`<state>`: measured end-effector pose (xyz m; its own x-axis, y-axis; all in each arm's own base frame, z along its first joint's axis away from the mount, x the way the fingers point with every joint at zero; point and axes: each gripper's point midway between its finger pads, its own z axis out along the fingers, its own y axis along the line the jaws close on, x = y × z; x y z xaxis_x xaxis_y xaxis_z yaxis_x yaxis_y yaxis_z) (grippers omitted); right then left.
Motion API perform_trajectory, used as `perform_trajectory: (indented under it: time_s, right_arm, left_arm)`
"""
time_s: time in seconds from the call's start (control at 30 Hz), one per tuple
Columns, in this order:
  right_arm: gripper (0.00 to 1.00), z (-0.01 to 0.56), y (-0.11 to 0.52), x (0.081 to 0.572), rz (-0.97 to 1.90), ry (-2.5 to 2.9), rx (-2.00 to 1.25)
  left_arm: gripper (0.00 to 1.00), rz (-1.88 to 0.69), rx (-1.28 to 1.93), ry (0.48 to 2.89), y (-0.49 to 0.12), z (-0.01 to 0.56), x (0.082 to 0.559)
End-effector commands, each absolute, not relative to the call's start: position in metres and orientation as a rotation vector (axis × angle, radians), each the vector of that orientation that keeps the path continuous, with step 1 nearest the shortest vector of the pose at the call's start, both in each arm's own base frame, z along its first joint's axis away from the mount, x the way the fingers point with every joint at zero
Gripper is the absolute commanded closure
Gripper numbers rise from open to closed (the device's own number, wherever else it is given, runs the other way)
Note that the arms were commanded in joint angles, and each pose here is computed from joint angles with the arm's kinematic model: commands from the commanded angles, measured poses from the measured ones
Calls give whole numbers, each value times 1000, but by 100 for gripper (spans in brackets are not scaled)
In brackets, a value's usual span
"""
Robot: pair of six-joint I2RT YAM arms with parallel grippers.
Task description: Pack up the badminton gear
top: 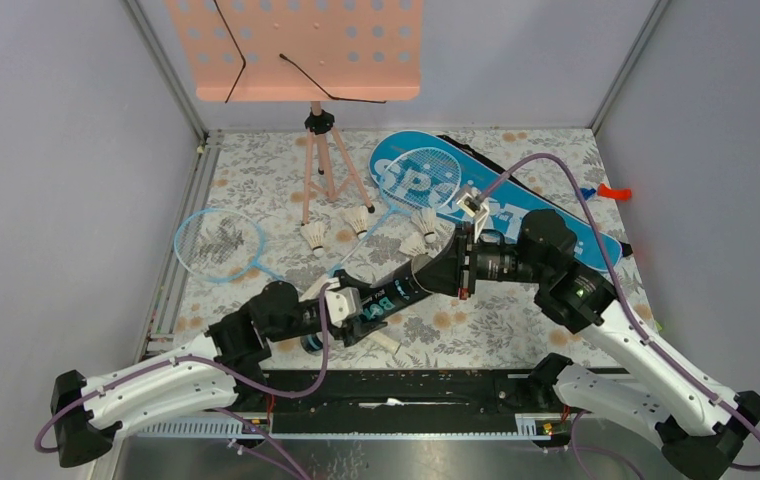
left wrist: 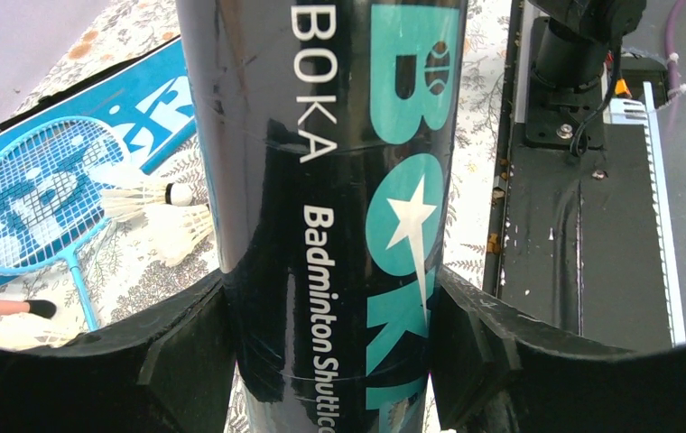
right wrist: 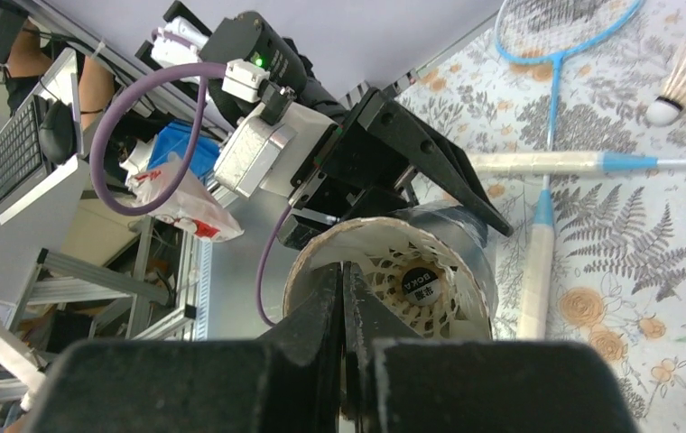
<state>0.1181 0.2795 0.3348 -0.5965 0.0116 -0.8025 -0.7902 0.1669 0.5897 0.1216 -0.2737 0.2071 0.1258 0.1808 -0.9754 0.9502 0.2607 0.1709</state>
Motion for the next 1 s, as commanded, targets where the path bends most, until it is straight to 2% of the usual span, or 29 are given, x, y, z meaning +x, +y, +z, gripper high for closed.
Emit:
perform_trajectory:
  time_s: [0.0, 0.33, 0.43, 0.5, 0.6, 0.67, 0.73, 0.87, 0.97]
  right_arm:
    - [100, 313, 285, 116, 1467, 1878, -764]
    - [100, 265, 306, 110, 1339, 1971, -893]
    - [97, 259, 304, 109, 1290, 2001, -911]
    - [90, 261, 301, 110, 1271, 2002, -907]
    - [66, 270, 292, 110, 1234, 1998, -895]
    - [55, 284, 286, 106, 1232, 1968, -899]
    - [48, 296, 280, 104, 1225, 1945, -894]
    - [42, 322, 266, 102, 1189, 1903, -871]
    - [34, 345, 253, 100, 1155, 1848, -854]
  left_arm:
    - [83, -886, 1206, 1105, -283, 247, 105]
    - [83, -924, 1308, 1043, -291, 245, 93]
    - [83, -927, 1312, 1035, -292, 246, 92]
    - [83, -928, 1310, 1032, -291, 246, 91]
    - [83, -920, 1300, 1044, -289, 246, 93]
    - [83, -912, 1290, 1059, -287, 244, 94]
    - [83, -897, 1276, 1078, -284, 241, 97]
    - [84, -879, 1254, 1088, -280, 238, 99]
    - [84, -874, 1242, 1091, -277, 239, 100]
